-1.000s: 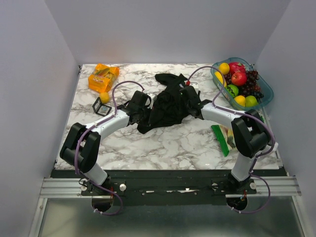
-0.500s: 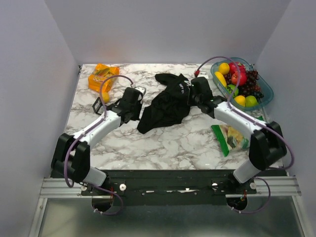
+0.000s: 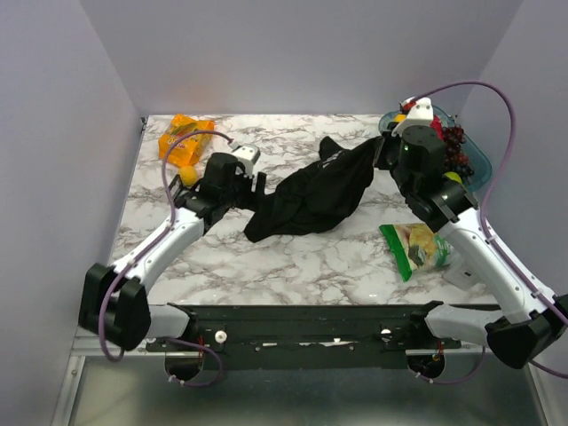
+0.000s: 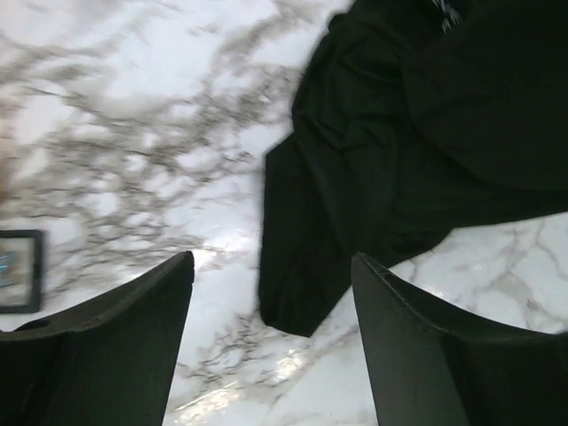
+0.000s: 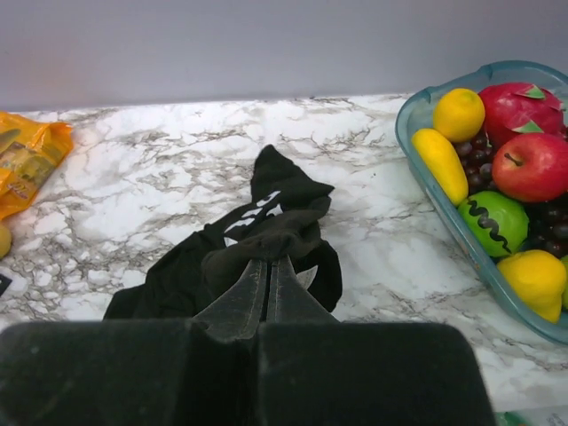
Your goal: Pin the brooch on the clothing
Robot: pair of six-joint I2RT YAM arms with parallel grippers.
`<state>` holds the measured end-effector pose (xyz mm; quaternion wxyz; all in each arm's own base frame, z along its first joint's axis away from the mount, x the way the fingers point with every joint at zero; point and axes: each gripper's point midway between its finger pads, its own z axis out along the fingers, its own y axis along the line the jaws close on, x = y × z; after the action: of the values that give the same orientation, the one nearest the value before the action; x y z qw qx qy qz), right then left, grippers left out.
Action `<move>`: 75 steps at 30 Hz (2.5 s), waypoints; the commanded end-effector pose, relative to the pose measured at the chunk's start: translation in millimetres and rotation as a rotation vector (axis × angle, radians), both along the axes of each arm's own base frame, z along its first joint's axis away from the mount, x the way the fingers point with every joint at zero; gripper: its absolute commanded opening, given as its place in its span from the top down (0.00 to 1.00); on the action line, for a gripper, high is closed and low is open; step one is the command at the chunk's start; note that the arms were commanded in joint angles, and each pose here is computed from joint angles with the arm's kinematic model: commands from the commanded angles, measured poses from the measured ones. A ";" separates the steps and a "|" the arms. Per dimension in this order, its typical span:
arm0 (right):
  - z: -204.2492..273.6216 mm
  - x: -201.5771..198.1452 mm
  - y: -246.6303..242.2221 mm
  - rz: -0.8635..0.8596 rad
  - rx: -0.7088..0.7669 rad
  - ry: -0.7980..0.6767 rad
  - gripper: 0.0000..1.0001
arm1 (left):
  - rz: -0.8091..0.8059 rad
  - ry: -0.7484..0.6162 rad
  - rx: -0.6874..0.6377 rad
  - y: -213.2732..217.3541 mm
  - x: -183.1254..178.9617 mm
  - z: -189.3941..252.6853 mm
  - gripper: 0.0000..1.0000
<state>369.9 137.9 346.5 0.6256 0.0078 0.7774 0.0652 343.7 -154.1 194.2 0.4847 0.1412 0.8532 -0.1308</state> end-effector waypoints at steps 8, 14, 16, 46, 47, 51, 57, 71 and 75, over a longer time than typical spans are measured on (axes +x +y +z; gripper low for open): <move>-14.2 -33.7 -33.3 -0.067 -0.030 0.012 0.99 | -0.203 0.370 -0.032 -58.0 -8.9 -89.8 0.16; -28.1 -36.1 -35.1 -0.069 -0.041 0.036 0.99 | -0.275 0.450 -0.057 -80.8 -16.6 -116.2 0.20; -29.4 -37.0 -35.7 -0.069 -0.043 0.037 0.99 | -0.311 0.486 -0.081 -91.5 -23.1 -121.7 0.22; -37.7 -101.8 -97.5 -0.232 0.009 -0.035 0.99 | 0.304 0.162 -0.061 78.5 -67.7 -28.7 0.23; -46.2 -105.5 -97.8 -0.235 0.035 -0.023 0.99 | 0.292 0.126 -0.093 76.2 -70.6 -19.6 0.17; -91.6 -112.9 -97.8 -0.247 0.054 0.057 0.99 | 0.091 0.051 -0.238 30.8 -77.4 3.1 0.10; -131.9 -119.9 -88.7 -0.222 0.079 0.165 0.99 | -0.187 0.207 -0.293 -60.2 -71.8 -8.6 0.10; -141.8 -126.4 -82.2 -0.188 0.104 0.203 0.99 | -0.509 0.420 -0.247 -223.6 -25.6 -58.0 0.33; -143.1 -126.9 -83.1 -0.187 0.093 0.205 0.99 | -0.517 0.456 -0.157 -238.8 -13.4 -94.1 0.36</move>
<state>247.5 56.5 212.2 0.5557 0.1148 0.8223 0.0428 325.1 -381.7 127.5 0.2645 0.2482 0.8568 -0.3665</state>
